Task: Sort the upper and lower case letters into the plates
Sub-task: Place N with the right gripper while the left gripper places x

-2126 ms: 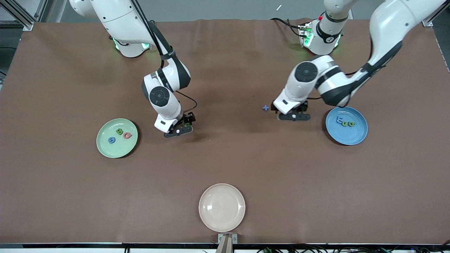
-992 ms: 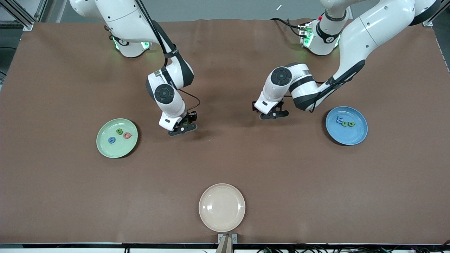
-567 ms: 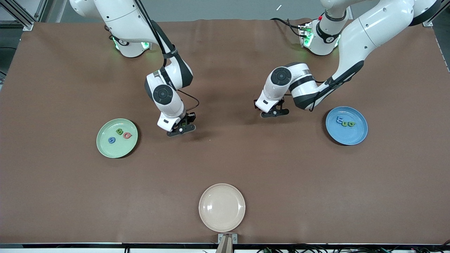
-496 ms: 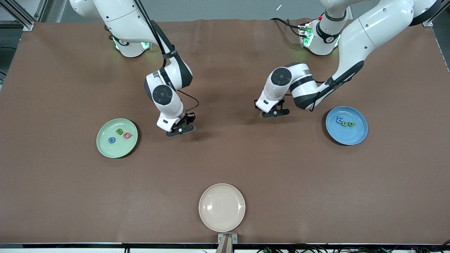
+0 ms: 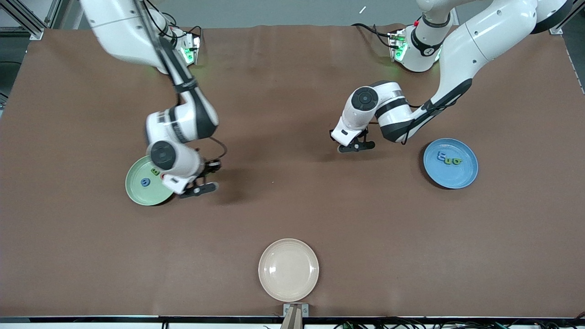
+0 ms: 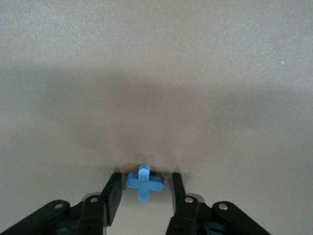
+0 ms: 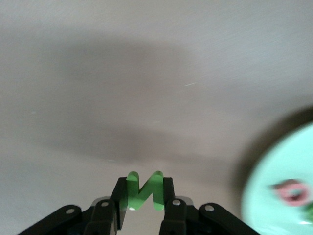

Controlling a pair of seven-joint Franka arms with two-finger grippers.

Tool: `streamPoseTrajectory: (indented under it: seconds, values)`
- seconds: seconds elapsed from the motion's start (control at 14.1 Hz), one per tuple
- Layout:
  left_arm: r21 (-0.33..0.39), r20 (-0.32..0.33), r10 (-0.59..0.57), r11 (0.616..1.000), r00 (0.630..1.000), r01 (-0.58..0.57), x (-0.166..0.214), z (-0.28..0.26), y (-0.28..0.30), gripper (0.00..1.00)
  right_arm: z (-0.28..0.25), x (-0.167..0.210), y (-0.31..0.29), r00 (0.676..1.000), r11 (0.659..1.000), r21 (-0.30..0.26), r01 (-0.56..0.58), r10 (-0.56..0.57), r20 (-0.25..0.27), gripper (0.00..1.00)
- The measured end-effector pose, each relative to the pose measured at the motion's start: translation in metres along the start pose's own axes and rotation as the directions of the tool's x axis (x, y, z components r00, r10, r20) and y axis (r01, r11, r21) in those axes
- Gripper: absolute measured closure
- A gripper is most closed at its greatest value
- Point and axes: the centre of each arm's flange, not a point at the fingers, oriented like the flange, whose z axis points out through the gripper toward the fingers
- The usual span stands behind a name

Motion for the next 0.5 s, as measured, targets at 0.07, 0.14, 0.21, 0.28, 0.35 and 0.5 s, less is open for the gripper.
streamPoseTrajectory:
  seconds: [0.07, 0.14, 0.21, 0.28, 0.35, 0.5]
  values:
    - [-0.002, -0.002, 0.002, 1.0, 1.0, -0.002, 0.0, -0.001, 0.001, 0.6, -0.006, 0.0, 0.027, 1.0, 1.0, 0.009, 0.026, -0.026, -0.006, 0.67]
    - [-0.001, -0.004, 0.003, 1.0, 1.0, -0.003, 0.0, -0.001, 0.002, 0.66, -0.009, -0.001, 0.056, 0.999, 0.999, 0.017, 0.052, -0.052, -0.012, 0.67]
    - [0.0, -0.004, 0.004, 1.0, 1.0, -0.004, 0.0, -0.001, 0.002, 0.66, -0.009, -0.003, 0.083, 0.997, 0.997, 0.024, 0.075, -0.075, -0.017, 0.67]
    - [0.0, -0.005, 0.004, 1.0, 1.0, -0.004, 0.0, -0.001, 0.002, 0.67, -0.009, -0.005, 0.108, 0.995, 0.995, 0.029, 0.096, -0.095, -0.026, 0.67]
    - [0.0, -0.005, 0.004, 1.0, 1.0, -0.004, 0.0, -0.001, 0.002, 0.67, -0.008, -0.008, 0.13, 0.993, 0.993, 0.032, 0.113, -0.112, -0.034, 0.67]
    - [0.0, -0.005, 0.004, 1.0, 1.0, -0.004, 0.0, -0.001, 0.002, 0.67, -0.004, -0.013, 0.159, 0.992, 0.991, 0.039, 0.126, -0.125, -0.037, 0.67]
